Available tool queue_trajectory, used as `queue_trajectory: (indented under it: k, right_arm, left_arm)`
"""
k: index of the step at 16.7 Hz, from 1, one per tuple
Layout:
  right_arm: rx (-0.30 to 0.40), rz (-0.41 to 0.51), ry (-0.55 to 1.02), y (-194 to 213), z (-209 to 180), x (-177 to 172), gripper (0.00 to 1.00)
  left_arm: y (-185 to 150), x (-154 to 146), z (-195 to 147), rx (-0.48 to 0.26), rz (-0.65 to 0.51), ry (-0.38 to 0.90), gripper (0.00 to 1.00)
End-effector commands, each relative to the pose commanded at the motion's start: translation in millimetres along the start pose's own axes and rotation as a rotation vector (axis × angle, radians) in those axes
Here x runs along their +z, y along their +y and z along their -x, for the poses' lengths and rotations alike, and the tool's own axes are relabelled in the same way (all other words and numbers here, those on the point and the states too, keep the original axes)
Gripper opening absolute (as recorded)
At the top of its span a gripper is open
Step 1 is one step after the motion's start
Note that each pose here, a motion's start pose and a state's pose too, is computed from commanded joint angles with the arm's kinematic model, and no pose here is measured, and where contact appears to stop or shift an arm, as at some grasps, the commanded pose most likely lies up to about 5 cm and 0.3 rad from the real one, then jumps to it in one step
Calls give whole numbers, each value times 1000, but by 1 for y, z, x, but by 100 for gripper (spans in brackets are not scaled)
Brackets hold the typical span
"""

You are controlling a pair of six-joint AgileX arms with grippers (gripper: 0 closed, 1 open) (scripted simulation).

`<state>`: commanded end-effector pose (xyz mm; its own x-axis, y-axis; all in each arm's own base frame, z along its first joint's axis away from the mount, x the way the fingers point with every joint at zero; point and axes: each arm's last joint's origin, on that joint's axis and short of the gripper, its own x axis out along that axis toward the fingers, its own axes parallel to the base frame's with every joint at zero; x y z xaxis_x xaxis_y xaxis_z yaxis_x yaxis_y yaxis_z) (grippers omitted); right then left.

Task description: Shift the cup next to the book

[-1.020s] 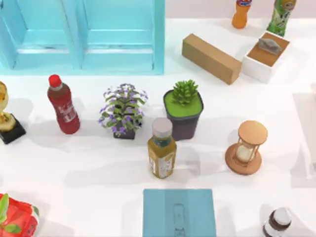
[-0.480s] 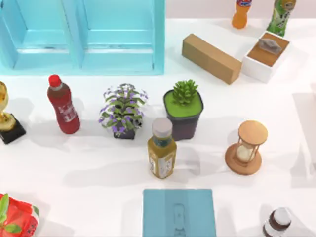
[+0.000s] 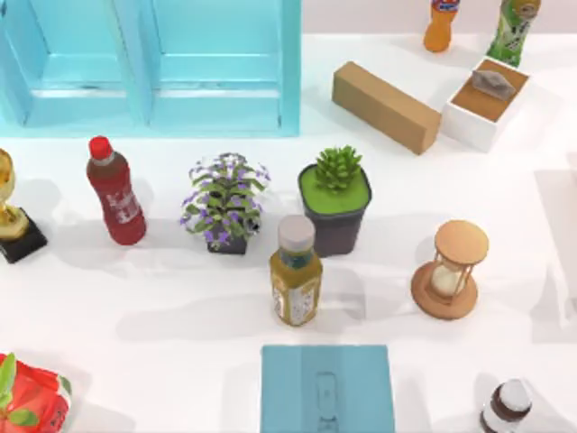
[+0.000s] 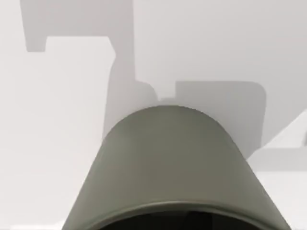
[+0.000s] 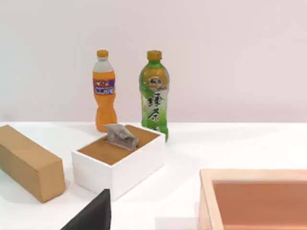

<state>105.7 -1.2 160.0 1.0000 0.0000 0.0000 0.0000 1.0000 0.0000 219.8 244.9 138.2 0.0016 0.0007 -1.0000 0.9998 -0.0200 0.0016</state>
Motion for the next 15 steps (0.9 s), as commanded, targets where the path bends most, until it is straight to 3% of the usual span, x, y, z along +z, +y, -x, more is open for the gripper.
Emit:
queue_trajectory:
  k: [3, 4, 15]
  right_arm:
    - [0, 0, 0, 0, 0, 0, 100]
    - [0, 0, 0, 0, 0, 0, 100]
    - [0, 0, 0, 0, 0, 0, 100]
  left_arm:
    - [0, 0, 0, 0, 0, 0, 2]
    - [0, 0, 0, 0, 0, 0, 0]
    - [1, 0, 9, -1, -9, -2, 0]
